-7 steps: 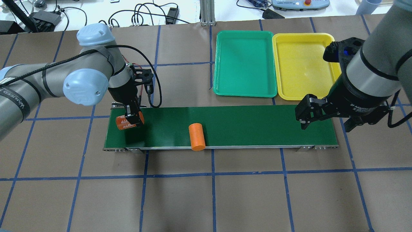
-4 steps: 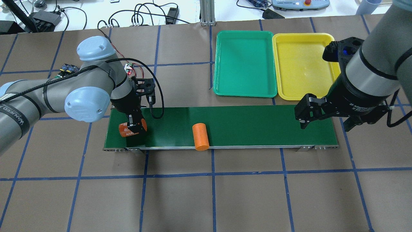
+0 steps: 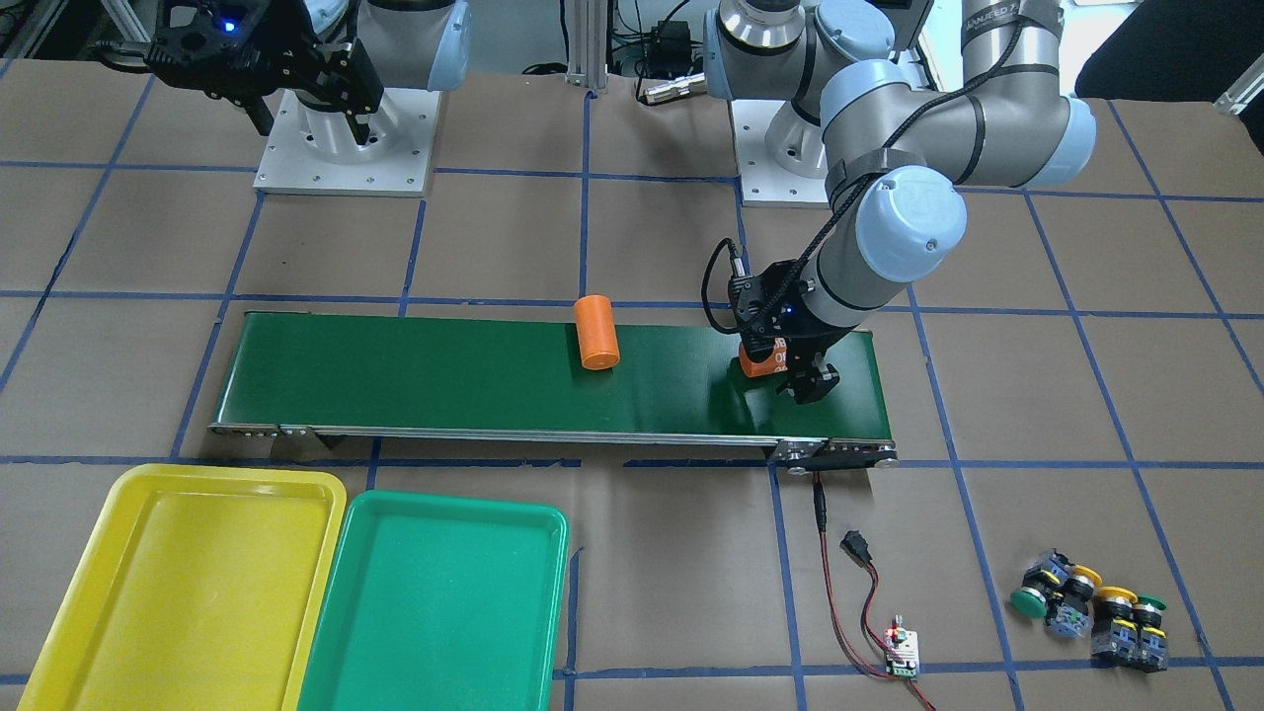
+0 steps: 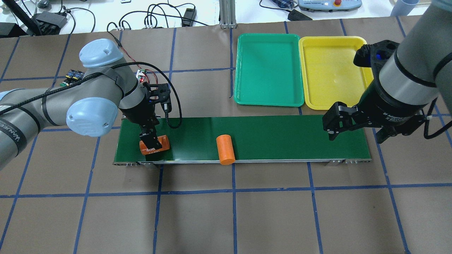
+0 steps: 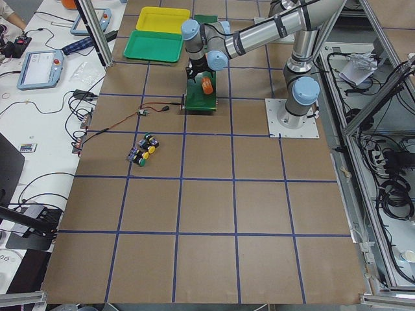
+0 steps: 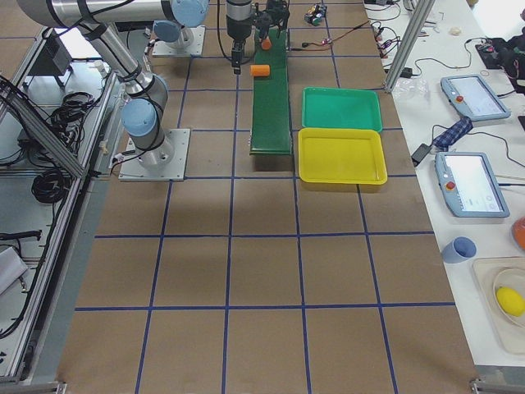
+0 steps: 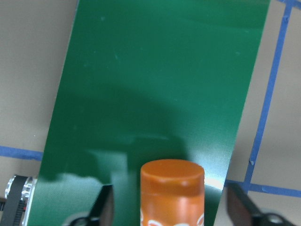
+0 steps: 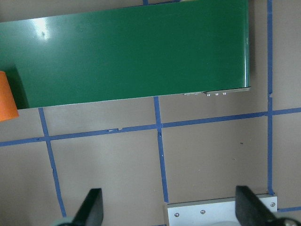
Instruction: Sort buttons by color to trays
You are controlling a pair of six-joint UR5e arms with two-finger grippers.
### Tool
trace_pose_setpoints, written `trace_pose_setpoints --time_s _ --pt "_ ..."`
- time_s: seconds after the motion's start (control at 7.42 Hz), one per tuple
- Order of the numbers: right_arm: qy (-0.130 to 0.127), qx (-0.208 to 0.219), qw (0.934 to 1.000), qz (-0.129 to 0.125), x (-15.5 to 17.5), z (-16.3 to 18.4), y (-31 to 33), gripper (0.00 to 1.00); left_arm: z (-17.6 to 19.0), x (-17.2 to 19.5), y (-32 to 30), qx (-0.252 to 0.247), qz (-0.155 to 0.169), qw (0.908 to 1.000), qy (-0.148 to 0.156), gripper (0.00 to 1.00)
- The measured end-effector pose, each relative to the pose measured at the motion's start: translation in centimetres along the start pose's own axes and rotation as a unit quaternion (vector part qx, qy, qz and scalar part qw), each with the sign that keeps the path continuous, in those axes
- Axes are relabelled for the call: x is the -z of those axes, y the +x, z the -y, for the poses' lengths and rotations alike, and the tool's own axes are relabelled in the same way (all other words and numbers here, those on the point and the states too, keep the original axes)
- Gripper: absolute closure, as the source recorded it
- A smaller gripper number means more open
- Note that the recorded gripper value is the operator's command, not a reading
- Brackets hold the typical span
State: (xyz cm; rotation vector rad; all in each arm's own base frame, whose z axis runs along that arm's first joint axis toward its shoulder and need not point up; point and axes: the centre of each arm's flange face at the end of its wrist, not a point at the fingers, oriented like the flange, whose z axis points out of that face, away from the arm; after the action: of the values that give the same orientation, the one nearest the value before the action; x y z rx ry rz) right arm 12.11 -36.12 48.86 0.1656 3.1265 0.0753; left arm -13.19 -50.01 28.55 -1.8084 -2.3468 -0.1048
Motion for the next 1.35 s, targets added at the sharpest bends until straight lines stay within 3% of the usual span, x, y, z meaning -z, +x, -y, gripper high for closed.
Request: trace_pose_setpoints --time_s 0.27,0.54,0.81,1.21,1.35 --pt "0.001 0.0 1.0 0.0 0.1 0.0 0.0 0.0 -1.1 5.1 -3.8 0.025 0.02 0.9993 -0.018 0.0" --pt "0.001 0.0 1.0 0.001 0.1 0.0 0.0 0.0 -4.9 7.3 -10.8 0.122 0.031 0.9919 -0.02 0.0" --pt "0.002 0.0 1.0 0.001 0.1 0.0 0.0 0.0 -12.3 6.8 -18.2 0.226 0.029 0.9737 -0.009 0.0" --pt "0.001 0.0 1.0 0.001 0.1 -0.1 0.0 0.0 -21.3 6.6 -27.0 0.315 0.047 0.948 0.001 0.0" --pt "0.001 0.0 1.0 0.0 0.0 -0.1 0.0 0.0 -23.6 6.0 -28.8 0.352 0.051 0.9345 0.006 0.0"
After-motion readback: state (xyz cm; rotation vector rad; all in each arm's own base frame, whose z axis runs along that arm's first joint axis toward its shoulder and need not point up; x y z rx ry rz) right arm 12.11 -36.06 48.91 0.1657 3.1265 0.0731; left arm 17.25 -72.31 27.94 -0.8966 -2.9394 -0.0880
